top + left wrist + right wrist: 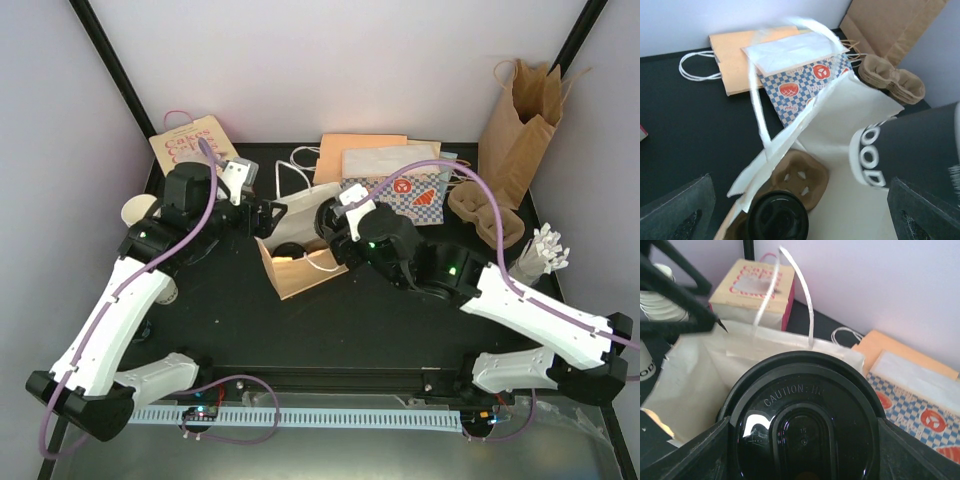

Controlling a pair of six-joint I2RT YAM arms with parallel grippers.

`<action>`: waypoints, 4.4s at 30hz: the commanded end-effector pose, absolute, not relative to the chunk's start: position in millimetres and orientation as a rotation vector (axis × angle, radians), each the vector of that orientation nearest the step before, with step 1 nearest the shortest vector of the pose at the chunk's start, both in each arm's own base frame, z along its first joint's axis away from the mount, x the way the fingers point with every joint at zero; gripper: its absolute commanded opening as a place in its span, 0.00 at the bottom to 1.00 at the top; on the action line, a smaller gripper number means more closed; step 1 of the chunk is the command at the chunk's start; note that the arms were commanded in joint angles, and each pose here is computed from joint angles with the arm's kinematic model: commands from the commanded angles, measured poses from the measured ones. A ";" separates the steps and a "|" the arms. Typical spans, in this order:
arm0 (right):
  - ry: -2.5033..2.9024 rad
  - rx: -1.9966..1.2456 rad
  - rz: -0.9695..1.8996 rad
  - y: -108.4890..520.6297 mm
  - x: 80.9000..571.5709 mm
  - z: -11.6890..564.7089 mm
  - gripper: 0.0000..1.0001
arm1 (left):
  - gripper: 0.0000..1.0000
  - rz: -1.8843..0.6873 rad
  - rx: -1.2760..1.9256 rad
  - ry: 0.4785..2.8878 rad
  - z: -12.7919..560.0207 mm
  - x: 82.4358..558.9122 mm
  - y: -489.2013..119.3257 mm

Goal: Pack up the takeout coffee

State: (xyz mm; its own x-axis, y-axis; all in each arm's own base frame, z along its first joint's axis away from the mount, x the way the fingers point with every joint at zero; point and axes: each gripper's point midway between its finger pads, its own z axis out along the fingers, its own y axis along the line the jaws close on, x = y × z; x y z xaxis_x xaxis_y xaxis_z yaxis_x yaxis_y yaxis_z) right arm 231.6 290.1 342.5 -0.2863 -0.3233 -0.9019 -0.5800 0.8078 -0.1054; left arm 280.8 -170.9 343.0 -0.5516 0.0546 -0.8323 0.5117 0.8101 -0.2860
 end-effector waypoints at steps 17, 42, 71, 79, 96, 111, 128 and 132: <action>1.763 -0.398 0.084 170.9 222.8 448.7 0.32 | 0.97 -0.582 0.371 2.047 355.1 278.6 -156.0; 2.165 -0.331 0.297 188.2 195.4 207.1 0.32 | 0.97 -0.587 0.347 2.038 353.3 264.6 -148.7; 2.410 -0.608 0.154 237.9 193.2 111.6 0.32 | 0.97 -0.593 0.348 2.033 351.0 260.5 -148.0; 2.479 -0.655 0.131 240.3 186.6 91.6 0.32 | 0.97 -0.579 0.350 2.034 350.9 259.6 -145.9; 2.620 -0.678 0.151 233.7 177.6 91.4 0.32 | 0.97 -0.575 0.350 2.043 347.1 259.2 -145.4; 2.641 -0.696 0.104 216.9 164.1 95.4 0.36 | 0.97 -0.589 0.348 2.042 345.0 260.6 -147.5; 2.601 -0.695 0.075 221.2 173.6 129.2 0.68 | 0.97 -0.589 0.348 2.043 345.0 259.5 -147.0; 2.585 -0.690 0.086 223.1 175.9 140.0 0.77 | 0.97 -0.586 0.347 2.044 344.0 259.1 -146.5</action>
